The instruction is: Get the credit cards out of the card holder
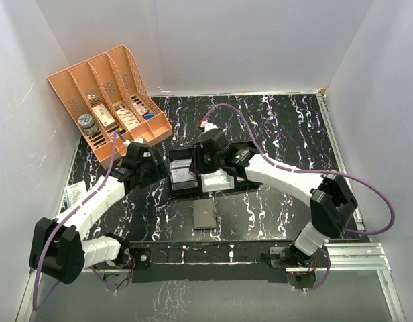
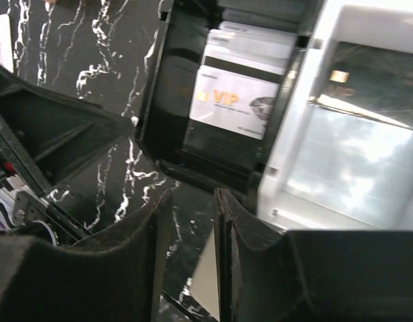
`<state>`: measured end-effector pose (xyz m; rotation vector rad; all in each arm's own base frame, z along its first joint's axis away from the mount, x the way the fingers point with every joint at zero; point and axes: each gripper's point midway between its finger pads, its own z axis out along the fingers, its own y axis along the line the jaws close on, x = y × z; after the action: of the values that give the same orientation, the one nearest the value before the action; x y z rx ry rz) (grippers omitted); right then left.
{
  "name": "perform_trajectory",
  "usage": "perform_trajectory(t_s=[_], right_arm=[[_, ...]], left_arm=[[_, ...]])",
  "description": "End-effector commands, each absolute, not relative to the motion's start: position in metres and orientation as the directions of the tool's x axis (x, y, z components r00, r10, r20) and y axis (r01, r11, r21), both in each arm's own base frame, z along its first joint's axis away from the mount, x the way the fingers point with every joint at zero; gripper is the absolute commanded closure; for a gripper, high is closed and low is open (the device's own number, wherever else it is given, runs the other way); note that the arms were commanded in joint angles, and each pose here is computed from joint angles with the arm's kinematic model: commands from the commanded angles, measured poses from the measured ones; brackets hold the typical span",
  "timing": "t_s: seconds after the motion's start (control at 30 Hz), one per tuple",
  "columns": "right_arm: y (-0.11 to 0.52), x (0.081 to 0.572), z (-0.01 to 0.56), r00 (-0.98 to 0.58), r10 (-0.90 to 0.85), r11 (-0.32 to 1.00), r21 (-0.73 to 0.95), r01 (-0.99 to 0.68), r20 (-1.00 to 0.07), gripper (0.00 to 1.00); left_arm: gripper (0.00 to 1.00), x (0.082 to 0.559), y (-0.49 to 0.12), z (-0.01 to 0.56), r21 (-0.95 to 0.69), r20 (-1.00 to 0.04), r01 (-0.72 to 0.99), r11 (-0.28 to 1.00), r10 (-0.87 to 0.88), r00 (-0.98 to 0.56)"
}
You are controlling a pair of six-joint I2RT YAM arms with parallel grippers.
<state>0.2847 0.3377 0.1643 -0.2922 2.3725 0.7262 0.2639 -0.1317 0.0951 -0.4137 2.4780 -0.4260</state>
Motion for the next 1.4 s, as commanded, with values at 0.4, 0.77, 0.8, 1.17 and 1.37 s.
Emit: perform_trajectory(t_s=[0.4, 0.77, 0.8, 1.17, 1.37], right_arm=[[0.403, 0.298, 0.128, -0.767, 0.051, 0.855, 0.424, -0.297, -0.64, 0.8], [0.41, 0.301, 0.083, -0.784, -0.055, 0.914, 0.284, -0.289, -0.619, 0.83], [0.412, 0.302, 0.082, -0.784, -0.068, 0.917, 0.271, -0.292, -0.616, 0.83], [0.408, 0.304, 0.051, -0.796, -0.062, 0.96, 0.181, -0.212, -0.602, 0.84], [0.403, 0.312, 0.039, -0.782, -0.039, 0.975, 0.147, -0.165, -0.622, 0.84]], left_arm=[[0.56, 0.292, -0.146, 0.091, -0.425, -0.436, -0.145, 0.893, -0.342, -0.832], [0.69, 0.283, -0.149, 0.072, -0.405, -0.376, -0.125, 0.906, -0.29, -0.88], [0.7, 0.282, -0.149, 0.072, -0.404, -0.375, -0.126, 0.906, -0.289, -0.881], [0.76, 0.278, -0.153, 0.072, -0.428, -0.363, -0.116, 0.896, -0.288, -0.886], [0.79, 0.275, -0.155, 0.071, -0.441, -0.362, -0.095, 0.893, -0.274, -0.891]])
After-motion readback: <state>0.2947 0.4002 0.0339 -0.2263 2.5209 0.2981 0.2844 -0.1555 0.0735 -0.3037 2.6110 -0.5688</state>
